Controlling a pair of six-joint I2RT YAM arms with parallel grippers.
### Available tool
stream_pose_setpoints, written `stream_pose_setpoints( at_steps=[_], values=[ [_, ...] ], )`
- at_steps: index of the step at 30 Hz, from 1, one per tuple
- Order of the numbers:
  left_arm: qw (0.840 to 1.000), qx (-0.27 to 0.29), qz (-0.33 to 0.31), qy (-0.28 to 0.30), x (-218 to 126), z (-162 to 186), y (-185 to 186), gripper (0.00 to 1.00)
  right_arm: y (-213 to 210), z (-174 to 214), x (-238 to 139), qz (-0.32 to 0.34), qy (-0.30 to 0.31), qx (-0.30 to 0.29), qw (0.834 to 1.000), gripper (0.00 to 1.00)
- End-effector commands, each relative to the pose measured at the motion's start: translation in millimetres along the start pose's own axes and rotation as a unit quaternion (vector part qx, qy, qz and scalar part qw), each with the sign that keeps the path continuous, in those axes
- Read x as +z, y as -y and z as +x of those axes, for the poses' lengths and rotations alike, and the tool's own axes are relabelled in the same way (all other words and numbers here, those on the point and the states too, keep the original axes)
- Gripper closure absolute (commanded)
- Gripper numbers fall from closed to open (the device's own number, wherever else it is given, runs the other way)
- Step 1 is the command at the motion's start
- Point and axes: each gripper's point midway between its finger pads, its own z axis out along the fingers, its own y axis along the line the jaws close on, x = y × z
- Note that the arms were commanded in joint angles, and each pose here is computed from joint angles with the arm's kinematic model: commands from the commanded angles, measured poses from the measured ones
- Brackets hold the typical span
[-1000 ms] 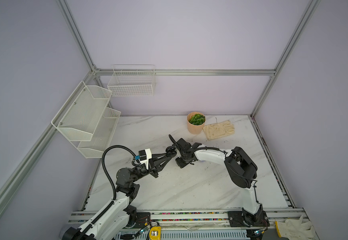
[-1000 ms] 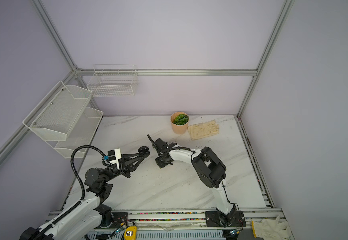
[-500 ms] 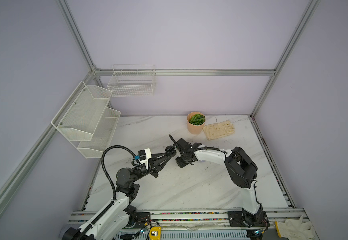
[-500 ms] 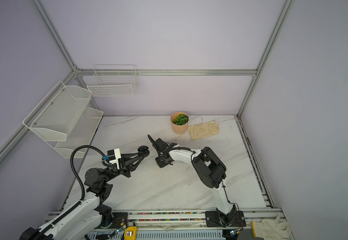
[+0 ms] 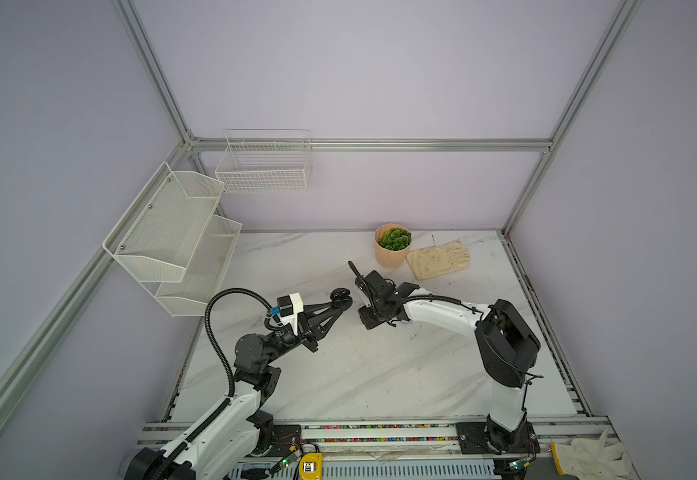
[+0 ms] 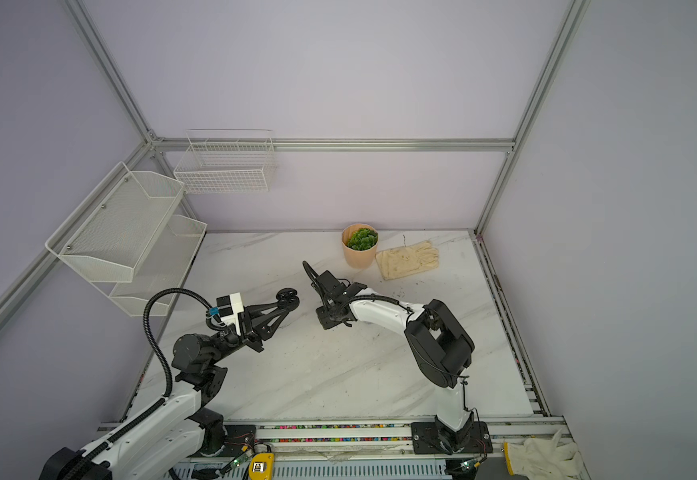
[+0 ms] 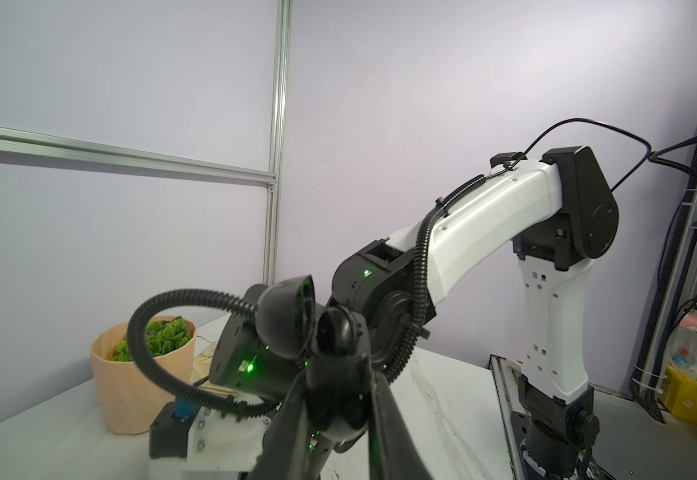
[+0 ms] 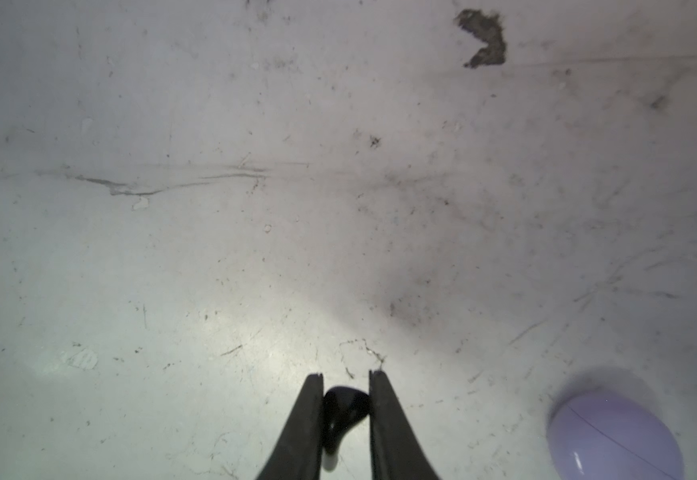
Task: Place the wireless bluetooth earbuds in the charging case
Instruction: 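Lift the black earbud with the right gripper toward the open case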
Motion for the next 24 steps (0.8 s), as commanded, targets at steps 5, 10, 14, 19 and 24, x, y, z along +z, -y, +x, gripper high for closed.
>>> stream_pose_setpoints(
  at_steps=[5, 10, 14, 19, 24],
  values=[
    [0.999, 0.014, 0.003, 0.031, 8, -17, -3, 1.0, 22, -56, -94, 0.01, 0.126, 0.057, 0.99, 0.79],
    [0.999, 0.018, 0.01, 0.034, 18, -20, -9, 1.0, 19, -88, -171, -0.003, 0.203, 0.067, 0.977, 0.79],
    [0.999, 0.024, 0.01, 0.04, 27, -21, -17, 1.0, 1, -107, -217, -0.032, 0.245, 0.064, 0.967, 0.81],
    [0.998, 0.032, 0.013, 0.05, 39, -26, -27, 1.0, -22, -114, -245, -0.042, 0.274, 0.057, 0.959, 0.81],
    [0.997, 0.04, 0.016, 0.056, 45, -30, -31, 1.0, -39, -115, -255, -0.057, 0.29, 0.076, 0.952, 0.81]
  ],
)
